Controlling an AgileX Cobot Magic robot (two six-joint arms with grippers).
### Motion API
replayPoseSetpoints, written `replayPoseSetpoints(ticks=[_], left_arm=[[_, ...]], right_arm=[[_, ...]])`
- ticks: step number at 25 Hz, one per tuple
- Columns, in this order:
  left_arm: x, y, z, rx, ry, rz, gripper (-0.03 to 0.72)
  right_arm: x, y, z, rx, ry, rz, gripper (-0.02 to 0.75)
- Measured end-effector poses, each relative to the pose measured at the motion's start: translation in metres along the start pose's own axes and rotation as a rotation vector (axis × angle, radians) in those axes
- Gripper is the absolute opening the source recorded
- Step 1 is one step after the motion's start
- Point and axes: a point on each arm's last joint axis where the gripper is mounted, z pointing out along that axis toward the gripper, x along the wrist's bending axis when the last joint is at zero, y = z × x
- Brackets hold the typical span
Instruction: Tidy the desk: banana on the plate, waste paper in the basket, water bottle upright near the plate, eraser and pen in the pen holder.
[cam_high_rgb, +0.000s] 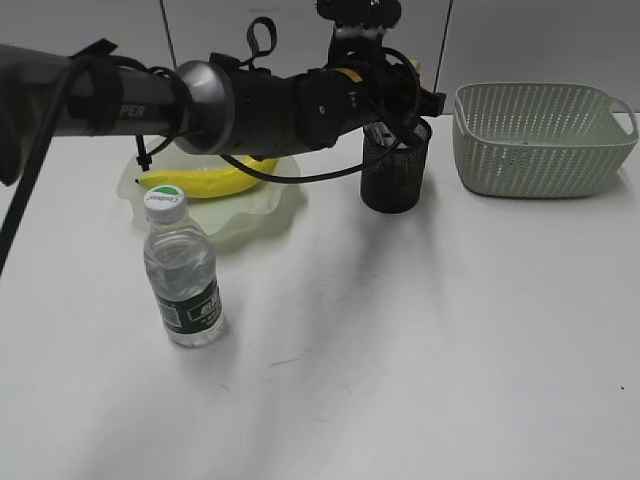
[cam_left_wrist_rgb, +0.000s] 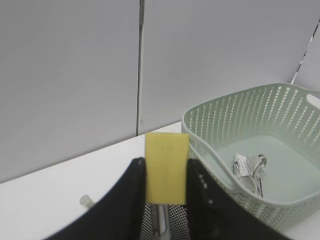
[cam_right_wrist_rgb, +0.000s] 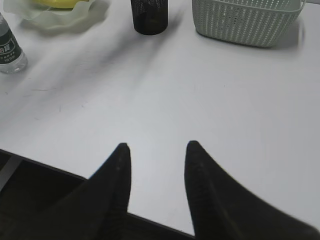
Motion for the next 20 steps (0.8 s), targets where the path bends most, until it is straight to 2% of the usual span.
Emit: replayPoseSetpoints(ticks=[1,6,9,12,14,17,20], left_arm=[[0.0,-0.004,0.002,0.01,0.0,0.001,0.199],[0.0,-0.004,0.002,0.009,0.0,0.001,0.396],[-0.001,-0.004,0.001,0.044,-0.015,-0.001,0.432],[-0.004,0.005,-0.01,0.166,-0.081,0.006,0.422],[-0.007,0.022,-0.025,0.245,-0.136,0.05,0.375],[-0.011,0.053,-0.056,0.293,-0.184,0.103,0.284],[-0.01,0.076,-0.101,0.3,-0.198,0.129,0.244]], right_arm=[[0.0,0.0,0.0,0.0,0.0,0.0,0.297],[0.0,0.0,0.0,0.0,-0.001,0.0,0.297],[0.0,0.0,0.0,0.0,-0.001,-0.001,0.297],[0.0,0.0,0.0,0.0,-0.002,-0.001,0.297],[0.0,0.0,0.0,0.0,-0.002,-0.001,0.297],[0.0,0.0,0.0,0.0,-0.002,-0.001,0.295],[0.0,0.0,0.0,0.0,-0.002,-0.001,0.295]])
